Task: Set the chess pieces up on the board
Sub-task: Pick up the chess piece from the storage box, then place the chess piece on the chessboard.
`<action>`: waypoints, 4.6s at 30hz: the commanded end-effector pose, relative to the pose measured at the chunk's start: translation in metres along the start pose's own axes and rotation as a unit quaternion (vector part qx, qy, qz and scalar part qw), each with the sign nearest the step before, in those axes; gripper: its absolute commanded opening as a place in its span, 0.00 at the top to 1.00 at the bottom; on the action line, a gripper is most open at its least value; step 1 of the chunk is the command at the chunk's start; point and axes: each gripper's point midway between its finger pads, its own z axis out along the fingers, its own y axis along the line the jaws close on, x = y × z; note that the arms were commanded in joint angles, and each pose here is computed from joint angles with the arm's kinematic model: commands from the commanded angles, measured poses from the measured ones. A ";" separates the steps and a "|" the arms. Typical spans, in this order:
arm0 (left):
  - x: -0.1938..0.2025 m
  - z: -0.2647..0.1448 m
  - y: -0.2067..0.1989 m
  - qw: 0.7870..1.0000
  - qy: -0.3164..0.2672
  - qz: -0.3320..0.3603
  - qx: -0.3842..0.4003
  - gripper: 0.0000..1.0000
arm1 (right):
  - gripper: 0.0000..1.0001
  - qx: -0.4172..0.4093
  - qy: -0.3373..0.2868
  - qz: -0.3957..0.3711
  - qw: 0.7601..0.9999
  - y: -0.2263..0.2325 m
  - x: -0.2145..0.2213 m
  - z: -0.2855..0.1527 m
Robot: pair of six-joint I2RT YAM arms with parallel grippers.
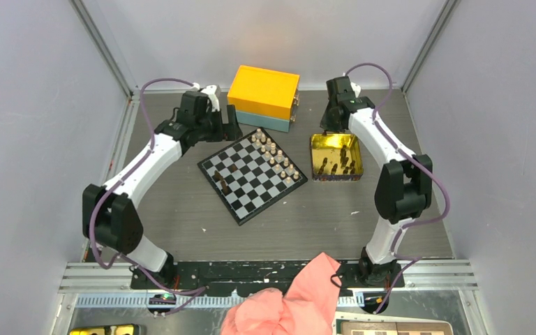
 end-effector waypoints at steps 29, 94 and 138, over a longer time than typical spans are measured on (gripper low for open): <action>0.011 -0.032 -0.155 0.939 -0.010 0.008 0.343 0.15 | 0.99 -0.346 0.019 0.050 0.937 0.203 0.040 -0.150; 0.013 -0.029 -0.155 0.939 -0.004 0.026 0.344 1.00 | 0.84 -0.362 0.063 0.022 0.930 0.183 0.085 -0.161; 0.129 -0.074 -0.127 0.867 0.140 0.376 0.297 1.00 | 0.61 -0.421 0.280 0.041 0.862 0.127 0.165 -0.191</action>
